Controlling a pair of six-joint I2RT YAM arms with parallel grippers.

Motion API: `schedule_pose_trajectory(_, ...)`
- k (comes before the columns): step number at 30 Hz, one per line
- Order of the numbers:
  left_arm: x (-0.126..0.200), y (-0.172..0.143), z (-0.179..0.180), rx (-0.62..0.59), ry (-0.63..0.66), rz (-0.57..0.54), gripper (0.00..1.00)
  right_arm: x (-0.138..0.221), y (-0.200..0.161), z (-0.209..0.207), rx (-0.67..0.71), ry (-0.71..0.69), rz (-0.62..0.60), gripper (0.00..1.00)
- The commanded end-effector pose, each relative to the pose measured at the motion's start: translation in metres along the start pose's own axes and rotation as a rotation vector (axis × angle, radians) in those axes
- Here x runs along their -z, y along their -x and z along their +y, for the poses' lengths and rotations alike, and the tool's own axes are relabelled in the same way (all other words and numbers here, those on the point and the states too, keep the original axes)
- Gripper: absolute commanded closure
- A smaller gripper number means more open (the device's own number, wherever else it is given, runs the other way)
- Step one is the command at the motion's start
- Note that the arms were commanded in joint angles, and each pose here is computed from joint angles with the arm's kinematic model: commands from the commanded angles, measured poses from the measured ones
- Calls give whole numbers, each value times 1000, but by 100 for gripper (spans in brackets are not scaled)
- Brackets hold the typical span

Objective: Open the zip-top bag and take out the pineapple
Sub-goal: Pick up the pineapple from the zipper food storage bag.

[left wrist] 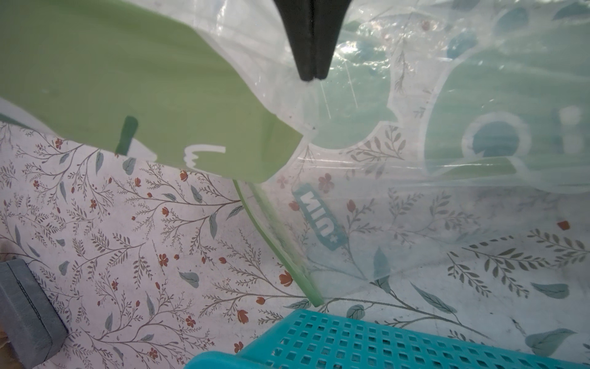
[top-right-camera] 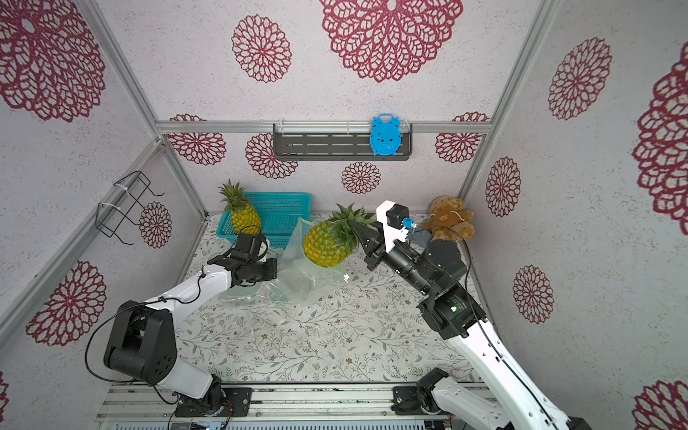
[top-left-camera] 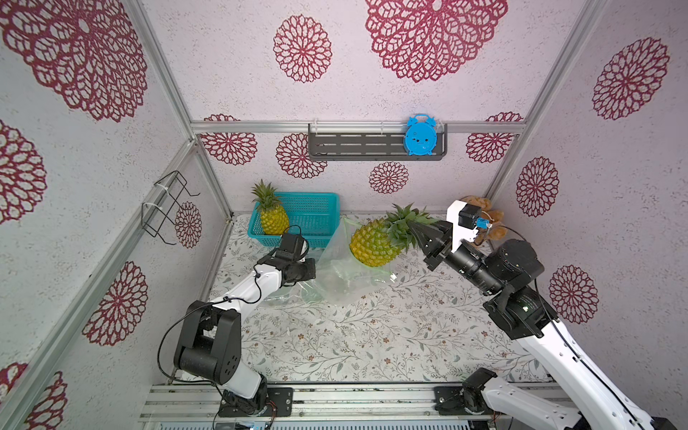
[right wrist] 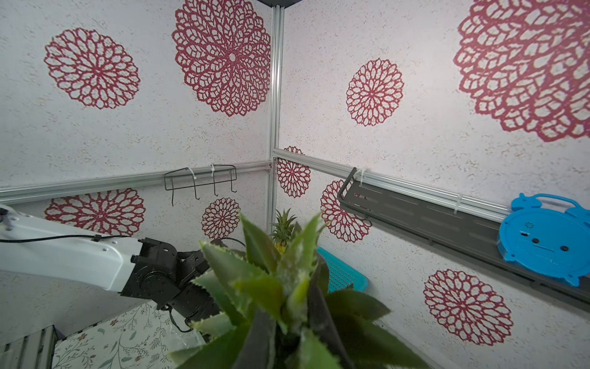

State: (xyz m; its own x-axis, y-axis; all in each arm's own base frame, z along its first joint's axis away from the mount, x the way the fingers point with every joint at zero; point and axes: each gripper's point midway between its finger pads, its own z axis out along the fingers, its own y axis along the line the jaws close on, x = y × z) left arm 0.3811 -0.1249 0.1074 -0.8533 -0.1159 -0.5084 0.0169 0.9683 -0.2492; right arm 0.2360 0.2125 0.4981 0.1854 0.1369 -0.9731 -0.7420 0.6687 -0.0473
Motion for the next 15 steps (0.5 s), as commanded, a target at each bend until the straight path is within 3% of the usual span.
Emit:
schedule_pose_trajectory(1, -1, -10, 34, 22, 153, 36, 100, 54, 122, -7, 173, -133, -399, 100)
schedule_pose_trajectory(9, 1, -6, 44, 45, 202, 19, 100, 62, 125, -9, 185, -158, -400, 100)
schedule_pose_trajectory(15, 7, 0, 29, 47, 126, 8, 100, 64, 120, -13, 191, -184, -379, 100)
